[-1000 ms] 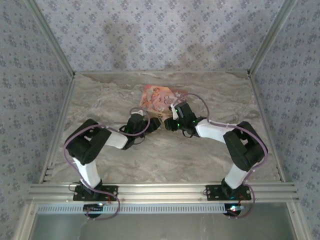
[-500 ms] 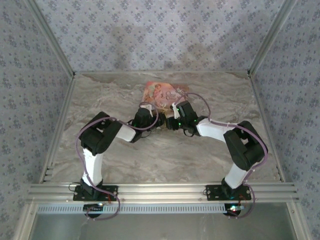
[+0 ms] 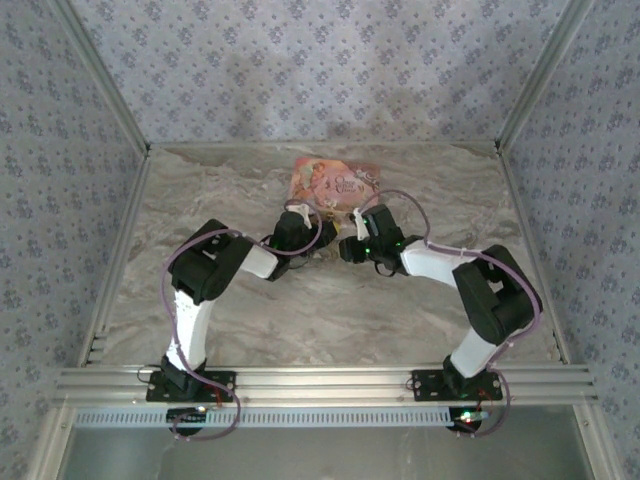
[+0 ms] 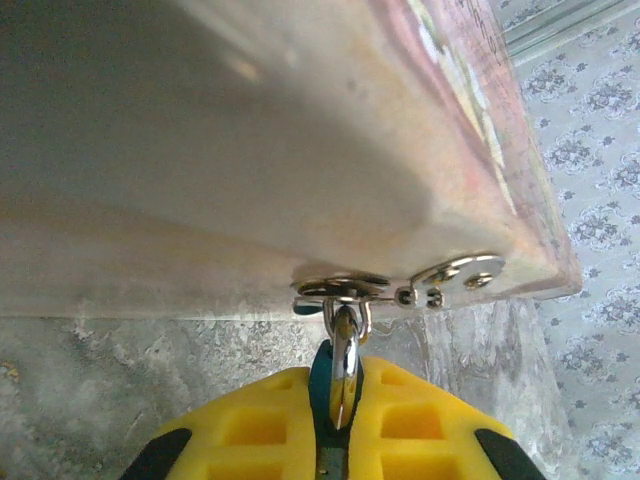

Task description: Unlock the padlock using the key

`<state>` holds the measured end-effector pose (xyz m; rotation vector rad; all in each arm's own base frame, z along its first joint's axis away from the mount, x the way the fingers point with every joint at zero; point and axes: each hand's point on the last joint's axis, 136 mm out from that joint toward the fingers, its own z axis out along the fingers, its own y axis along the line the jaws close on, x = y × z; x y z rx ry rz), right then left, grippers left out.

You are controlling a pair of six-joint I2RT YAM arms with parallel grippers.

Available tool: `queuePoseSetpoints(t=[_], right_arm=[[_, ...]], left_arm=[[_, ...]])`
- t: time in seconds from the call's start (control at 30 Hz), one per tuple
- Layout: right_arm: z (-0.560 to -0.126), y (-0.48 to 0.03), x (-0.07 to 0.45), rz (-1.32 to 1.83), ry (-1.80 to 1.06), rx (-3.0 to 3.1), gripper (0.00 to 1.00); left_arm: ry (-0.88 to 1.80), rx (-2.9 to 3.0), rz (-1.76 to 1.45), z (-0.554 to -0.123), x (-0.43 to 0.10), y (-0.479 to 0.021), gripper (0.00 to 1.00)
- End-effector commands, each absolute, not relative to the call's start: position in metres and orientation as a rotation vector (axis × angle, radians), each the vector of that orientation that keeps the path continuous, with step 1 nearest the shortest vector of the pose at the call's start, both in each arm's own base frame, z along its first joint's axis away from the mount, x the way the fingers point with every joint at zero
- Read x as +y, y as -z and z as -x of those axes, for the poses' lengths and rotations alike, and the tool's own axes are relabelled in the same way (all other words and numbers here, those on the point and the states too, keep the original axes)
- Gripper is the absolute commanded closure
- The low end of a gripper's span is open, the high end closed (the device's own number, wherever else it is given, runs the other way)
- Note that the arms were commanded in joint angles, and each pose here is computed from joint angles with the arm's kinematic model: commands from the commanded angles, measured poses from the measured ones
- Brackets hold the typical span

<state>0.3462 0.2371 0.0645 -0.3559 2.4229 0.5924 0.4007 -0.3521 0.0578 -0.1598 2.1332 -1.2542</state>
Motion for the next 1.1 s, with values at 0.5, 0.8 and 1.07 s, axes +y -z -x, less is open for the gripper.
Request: queuePoseSetpoints(t=[0.5,0.8,1.07], right_arm=[[-0.318,-0.096,0.245,0.5,-0.616,2.35,0.54],[-0.317,-0.099,0.252,0.566,-0.554,2.349,0.52],[-0.319,-0.104,0.259,0.62,-0.488,2.341,0.54]], left_arm=[[1.446,2.275,0.297,-0.347,-0.364,-0.098,1.0],[1.463,2.291,0.294,-0.34,-0.363,-0.124,1.0],[1.483,2.286,0.301,-0.338,-0.362,-0.129,1.0]])
